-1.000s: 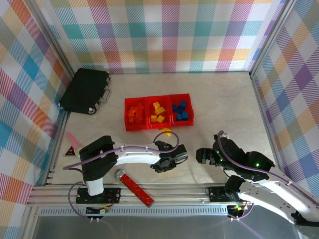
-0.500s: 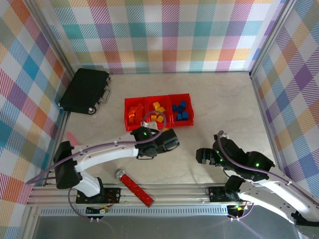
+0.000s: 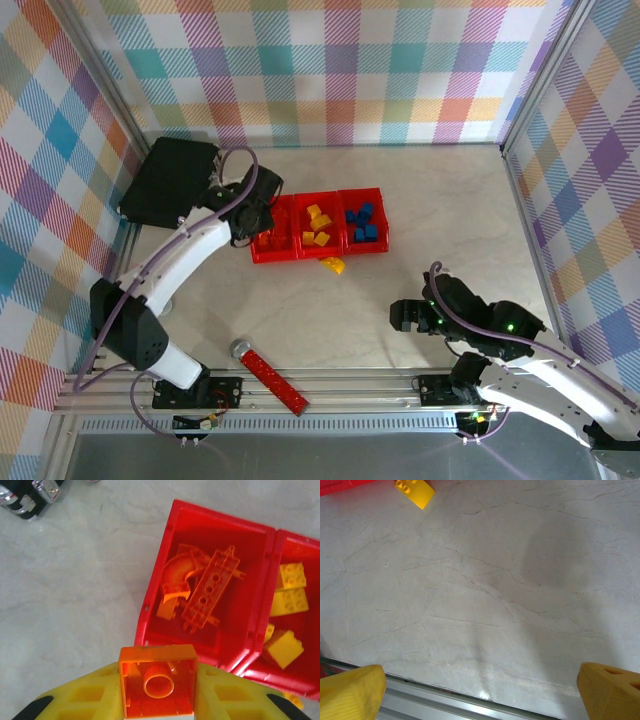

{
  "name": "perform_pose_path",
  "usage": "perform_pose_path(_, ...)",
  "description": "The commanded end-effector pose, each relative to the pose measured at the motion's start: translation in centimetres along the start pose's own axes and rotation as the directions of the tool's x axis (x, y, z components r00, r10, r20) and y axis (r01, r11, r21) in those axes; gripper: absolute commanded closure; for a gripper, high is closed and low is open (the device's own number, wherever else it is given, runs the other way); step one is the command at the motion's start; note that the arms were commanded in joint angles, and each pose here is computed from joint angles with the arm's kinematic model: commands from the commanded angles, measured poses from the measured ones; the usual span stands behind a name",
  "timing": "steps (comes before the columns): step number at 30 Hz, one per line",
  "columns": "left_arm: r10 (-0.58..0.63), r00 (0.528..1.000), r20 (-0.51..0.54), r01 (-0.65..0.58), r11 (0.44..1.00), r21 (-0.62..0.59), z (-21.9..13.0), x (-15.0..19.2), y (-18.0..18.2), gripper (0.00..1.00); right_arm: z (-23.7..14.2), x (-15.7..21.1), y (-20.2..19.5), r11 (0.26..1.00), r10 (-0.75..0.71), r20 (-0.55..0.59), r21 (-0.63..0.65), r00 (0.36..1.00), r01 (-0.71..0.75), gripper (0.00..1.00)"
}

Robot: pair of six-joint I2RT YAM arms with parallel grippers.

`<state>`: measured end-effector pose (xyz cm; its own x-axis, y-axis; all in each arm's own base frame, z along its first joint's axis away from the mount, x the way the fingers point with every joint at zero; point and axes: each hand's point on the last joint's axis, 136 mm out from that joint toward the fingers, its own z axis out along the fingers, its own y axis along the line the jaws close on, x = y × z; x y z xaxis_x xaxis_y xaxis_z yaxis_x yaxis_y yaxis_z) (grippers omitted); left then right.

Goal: Sort the legos into containers by color
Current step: Place the lego in the container.

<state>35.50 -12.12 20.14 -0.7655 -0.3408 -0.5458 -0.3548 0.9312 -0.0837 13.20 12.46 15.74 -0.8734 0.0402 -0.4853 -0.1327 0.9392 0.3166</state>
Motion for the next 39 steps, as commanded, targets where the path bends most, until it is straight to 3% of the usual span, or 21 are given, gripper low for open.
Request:
perform_pose_path(1,0.032,0.999,-0.044,-0.028,0.996,0.085,2.2,-1.3,-2.4,0.68,-0.8,-0.5,0.5,1.000,-0.005,0.007,-0.021,1.000,0.005,0.02)
perform_pose_path(12,0.064,0.986,-0.156,-0.060,0.998,0.028,8.6,-1.2,-4.0,0.65,-1.1,-0.5,0.2,1.000,-0.004,0.001,-0.003,1.000,0.004,0.02)
perform_pose_path(19,0.073,0.982,-0.175,-0.065,0.997,0.048,9.2,-0.5,-4.2,0.47,-0.7,-0.8,0.6,1.000,-0.008,-0.002,0.002,1.000,0.008,0.01)
perform_pose_path(21,0.067,0.983,-0.170,-0.058,0.997,0.057,8.8,-0.5,-4.1,0.37,-0.3,-1.3,1.0,1.000,-0.010,0.014,-0.003,1.000,0.010,0.02)
perform_pose_path(25,0.033,0.990,-0.137,-0.016,0.993,0.121,6.9,-0.7,-4.1,0.29,0.7,-2.9,2.0,1.000,-0.024,0.066,-0.008,0.998,0.025,0.01)
perform_pose_path(31,-0.042,0.999,-0.002,0.041,0.947,0.319,-0.3,-1.0,-3.0,0.11,3.0,-5.6,3.5,0.999,-0.043,0.041,-0.008,0.998,0.043,0.02)
perform_pose_path(34,-0.071,0.997,0.033,0.055,0.931,0.361,-3.2,0.3,-1.3,0.08,4.3,-6.9,3.8,1.000,-0.015,0.012,-0.017,1.000,0.016,0.03)
perform_pose_path(36,-0.094,0.995,0.015,0.081,0.920,0.383,-4.0,1.9,-0.2,0.00,5.3,-7.6,4.3,1.000,-0.007,-0.012,-0.030,1.000,0.006,0.04)
perform_pose_path(39,-0.119,0.993,-0.006,0.111,0.910,0.401,-5.1,4.4,1.5,0.00,7.1,-8.8,5.1,1.000,-0.020,-0.057,-0.020,0.998,0.019,0.06)
